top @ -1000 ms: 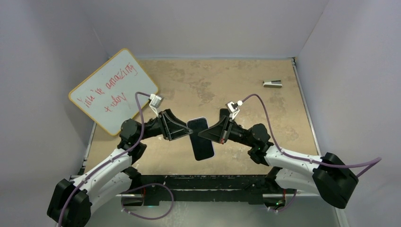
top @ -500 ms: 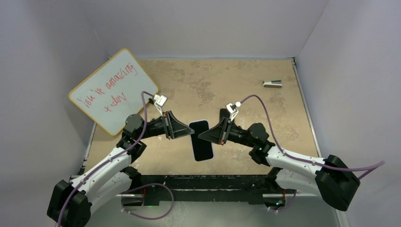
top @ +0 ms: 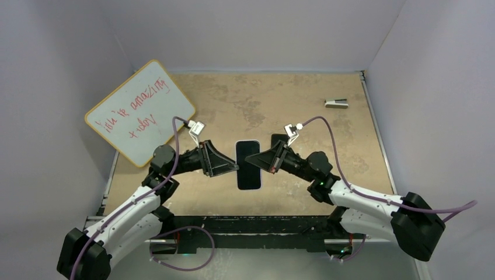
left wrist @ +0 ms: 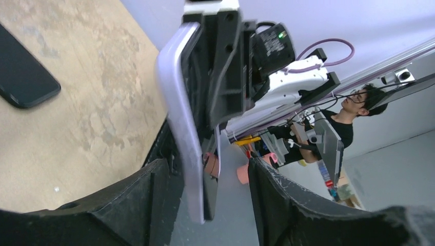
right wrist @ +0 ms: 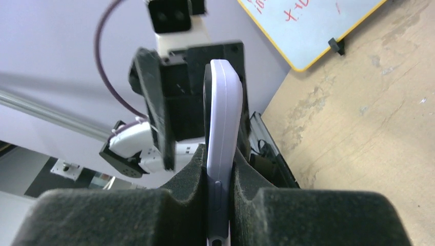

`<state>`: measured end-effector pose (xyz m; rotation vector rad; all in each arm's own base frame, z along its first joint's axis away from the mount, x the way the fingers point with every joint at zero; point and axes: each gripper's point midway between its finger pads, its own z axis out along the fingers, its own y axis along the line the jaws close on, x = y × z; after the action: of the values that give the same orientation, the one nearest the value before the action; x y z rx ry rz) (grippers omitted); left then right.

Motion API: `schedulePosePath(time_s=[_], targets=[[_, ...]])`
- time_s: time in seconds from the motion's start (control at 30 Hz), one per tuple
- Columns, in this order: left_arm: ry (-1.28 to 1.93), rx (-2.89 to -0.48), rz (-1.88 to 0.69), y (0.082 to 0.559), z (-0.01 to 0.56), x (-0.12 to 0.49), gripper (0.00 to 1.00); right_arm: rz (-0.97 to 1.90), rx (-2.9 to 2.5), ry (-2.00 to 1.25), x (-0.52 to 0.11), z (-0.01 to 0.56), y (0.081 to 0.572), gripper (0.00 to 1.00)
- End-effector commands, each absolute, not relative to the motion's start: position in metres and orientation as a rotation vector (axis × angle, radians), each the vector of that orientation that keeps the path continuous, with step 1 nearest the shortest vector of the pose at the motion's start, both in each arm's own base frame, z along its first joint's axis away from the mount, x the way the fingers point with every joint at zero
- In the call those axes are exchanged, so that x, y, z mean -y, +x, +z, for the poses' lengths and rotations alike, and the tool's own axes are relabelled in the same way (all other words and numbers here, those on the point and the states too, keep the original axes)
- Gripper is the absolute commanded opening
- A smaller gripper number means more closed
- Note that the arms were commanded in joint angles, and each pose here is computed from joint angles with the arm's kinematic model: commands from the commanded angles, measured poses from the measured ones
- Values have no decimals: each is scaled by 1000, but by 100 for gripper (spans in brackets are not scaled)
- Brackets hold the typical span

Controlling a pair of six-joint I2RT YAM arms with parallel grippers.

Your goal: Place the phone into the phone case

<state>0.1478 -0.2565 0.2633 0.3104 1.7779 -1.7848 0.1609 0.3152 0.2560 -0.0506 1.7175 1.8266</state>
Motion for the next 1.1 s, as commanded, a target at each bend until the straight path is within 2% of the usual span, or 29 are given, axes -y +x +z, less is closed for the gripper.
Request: schedulePosePath(time_s=[0.0,0.17,0.23,0.33,0.43,0.6,0.87,0.93,1.07], targets=[[272,-1729,-1890,136,255,255,61,1853,-1474,17,-307,320,176,0],[255,-1765,-1927,130,239,264,57,1844,-1465,44,-308,318,183,0],[257,-1770,-1935,129,238,267,45,1837,-1472,56,-308,314,185,0],[245,-1807,-1927,129,231,268,19,1819,-1481,62,-308,309,187,0],[209,-1891,-1874,133,216,268,1,1778,-1510,53,-309,301,190,0],[186,-1962,-1797,138,204,266,0,1698,-1588,41,-308,284,192,1],[345,-1890,-1785,132,219,268,0,1653,-1658,-42,-310,279,185,35],[397,-1871,-1777,129,223,268,0,1633,-1662,-54,-309,283,185,40],[455,-1847,-1777,124,227,267,0,1589,-1663,-72,-305,292,186,43]])
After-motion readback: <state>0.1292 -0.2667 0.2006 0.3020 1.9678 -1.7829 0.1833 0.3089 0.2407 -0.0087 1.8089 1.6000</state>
